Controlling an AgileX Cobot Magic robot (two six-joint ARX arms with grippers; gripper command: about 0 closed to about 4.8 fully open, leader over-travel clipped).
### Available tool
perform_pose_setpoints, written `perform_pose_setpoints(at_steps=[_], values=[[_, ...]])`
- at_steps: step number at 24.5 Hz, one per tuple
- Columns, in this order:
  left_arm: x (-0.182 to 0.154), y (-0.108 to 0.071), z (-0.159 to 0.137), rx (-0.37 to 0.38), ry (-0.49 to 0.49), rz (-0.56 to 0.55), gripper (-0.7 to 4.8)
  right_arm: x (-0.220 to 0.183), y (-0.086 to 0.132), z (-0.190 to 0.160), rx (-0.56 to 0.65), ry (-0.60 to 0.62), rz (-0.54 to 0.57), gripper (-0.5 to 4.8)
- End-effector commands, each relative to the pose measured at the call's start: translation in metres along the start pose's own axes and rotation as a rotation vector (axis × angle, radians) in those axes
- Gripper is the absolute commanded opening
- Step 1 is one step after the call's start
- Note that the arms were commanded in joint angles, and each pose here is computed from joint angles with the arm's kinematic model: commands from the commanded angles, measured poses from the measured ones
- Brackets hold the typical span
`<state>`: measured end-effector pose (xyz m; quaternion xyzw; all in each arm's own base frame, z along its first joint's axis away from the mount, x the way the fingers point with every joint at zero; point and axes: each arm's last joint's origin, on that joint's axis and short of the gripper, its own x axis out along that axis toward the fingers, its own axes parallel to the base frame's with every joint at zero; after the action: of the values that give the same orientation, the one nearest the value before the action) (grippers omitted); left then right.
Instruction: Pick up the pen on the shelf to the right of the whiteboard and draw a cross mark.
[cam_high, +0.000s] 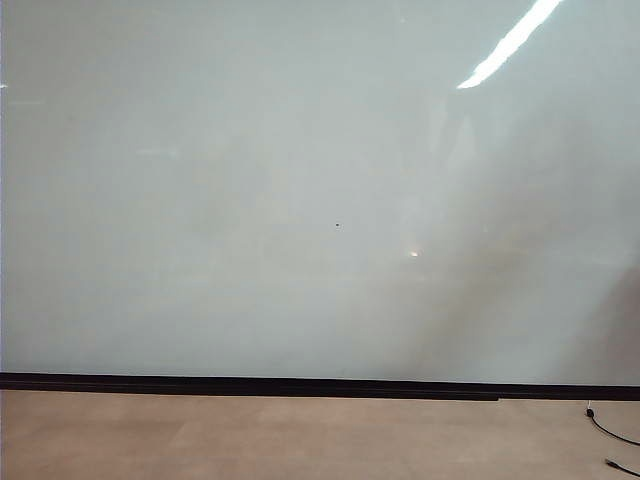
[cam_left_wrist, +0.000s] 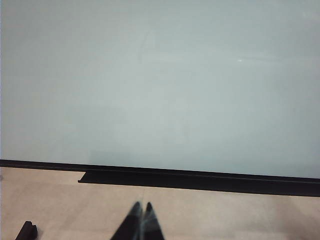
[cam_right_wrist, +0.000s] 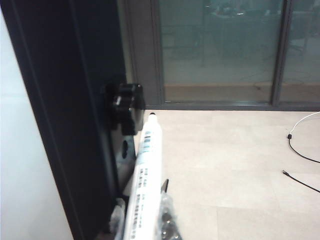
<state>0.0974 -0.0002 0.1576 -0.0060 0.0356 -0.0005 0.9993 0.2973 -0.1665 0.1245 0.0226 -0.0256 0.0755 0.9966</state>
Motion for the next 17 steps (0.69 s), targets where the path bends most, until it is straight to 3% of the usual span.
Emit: perform_pose_setpoints(at_steps=[1,11,17], values=[[-0.0002,-0.0001,0.0015,0.004,-0.008,-0.004,-0.04,0.0014,0.0022,0.0026,-0.010,-0.012,0.028,-0.02],[-0.0002,-0.0001,0.0014,0.004,-0.007,-0.004,-0.05,-0.0003,-0.0007,0.0122,-0.030,-0.040,-0.047,-0.03],[-0.0002,-0.0001,0.0015,0.004,-0.008,-0.004,-0.04,-0.0043,-0.0042,0.0110,-0.020,-0.044,-0.185,-0.03]])
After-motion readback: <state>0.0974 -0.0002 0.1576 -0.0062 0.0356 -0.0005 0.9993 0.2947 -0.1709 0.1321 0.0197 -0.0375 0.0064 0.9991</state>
